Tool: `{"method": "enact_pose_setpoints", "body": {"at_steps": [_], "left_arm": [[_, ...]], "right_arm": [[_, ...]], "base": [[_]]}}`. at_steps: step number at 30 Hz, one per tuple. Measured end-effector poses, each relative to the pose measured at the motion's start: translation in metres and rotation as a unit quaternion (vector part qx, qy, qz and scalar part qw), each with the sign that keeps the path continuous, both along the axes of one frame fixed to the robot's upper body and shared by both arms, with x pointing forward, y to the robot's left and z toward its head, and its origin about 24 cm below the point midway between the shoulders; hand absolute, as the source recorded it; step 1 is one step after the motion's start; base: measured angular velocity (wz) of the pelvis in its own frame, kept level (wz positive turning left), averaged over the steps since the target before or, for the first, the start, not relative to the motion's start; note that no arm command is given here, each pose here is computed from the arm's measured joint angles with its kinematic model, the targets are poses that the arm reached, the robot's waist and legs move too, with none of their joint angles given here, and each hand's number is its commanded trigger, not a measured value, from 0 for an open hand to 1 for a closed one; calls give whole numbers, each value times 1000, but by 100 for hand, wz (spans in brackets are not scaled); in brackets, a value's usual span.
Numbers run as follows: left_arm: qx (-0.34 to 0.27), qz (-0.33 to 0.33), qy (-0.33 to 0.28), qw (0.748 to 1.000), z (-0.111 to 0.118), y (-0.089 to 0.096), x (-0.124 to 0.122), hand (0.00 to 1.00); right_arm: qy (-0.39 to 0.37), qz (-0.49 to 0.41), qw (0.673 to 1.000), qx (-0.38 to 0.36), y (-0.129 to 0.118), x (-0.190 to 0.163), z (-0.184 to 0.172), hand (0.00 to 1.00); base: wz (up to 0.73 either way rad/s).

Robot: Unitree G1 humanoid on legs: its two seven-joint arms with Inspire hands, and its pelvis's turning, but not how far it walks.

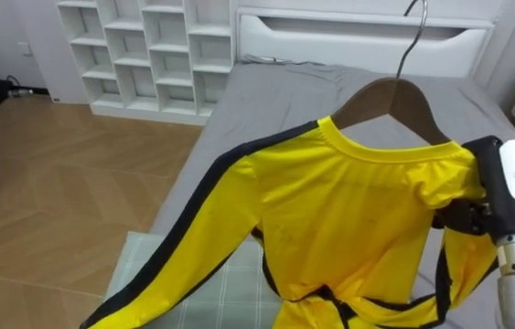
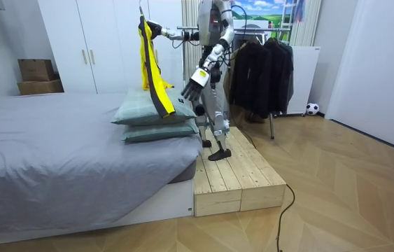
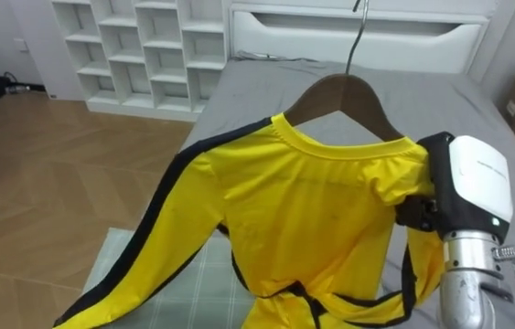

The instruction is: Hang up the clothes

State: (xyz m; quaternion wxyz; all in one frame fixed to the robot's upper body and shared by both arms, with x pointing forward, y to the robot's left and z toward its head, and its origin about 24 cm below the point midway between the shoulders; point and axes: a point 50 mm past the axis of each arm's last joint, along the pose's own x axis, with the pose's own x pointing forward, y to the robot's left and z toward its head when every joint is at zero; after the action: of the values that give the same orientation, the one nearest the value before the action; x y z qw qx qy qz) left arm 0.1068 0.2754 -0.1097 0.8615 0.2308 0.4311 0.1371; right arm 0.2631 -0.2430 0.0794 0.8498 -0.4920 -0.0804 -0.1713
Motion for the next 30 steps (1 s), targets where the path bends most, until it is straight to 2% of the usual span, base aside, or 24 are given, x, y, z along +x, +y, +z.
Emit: {"method": "enact_pose_setpoints", "body": {"at_steps": [8, 13, 25, 30], "left_arm": [[-42, 70, 70, 994, -23, 2, -42, 0], [-68, 113, 105, 986, -32, 1, -66, 0], [-92, 149, 217, 960, -47, -7, -125, 0], [-95, 155, 237, 954, -49, -9, -133, 0]], "right_arm": [[-6, 2, 1000, 3, 1, -1, 2, 100], [17, 2, 1000, 3, 0, -3, -2, 100], [-15, 22, 1000, 2, 8, -3, 16, 100], [-28, 27, 999, 4, 10, -4, 22, 100]], "base": [[0], [0], [0], [4]]}}
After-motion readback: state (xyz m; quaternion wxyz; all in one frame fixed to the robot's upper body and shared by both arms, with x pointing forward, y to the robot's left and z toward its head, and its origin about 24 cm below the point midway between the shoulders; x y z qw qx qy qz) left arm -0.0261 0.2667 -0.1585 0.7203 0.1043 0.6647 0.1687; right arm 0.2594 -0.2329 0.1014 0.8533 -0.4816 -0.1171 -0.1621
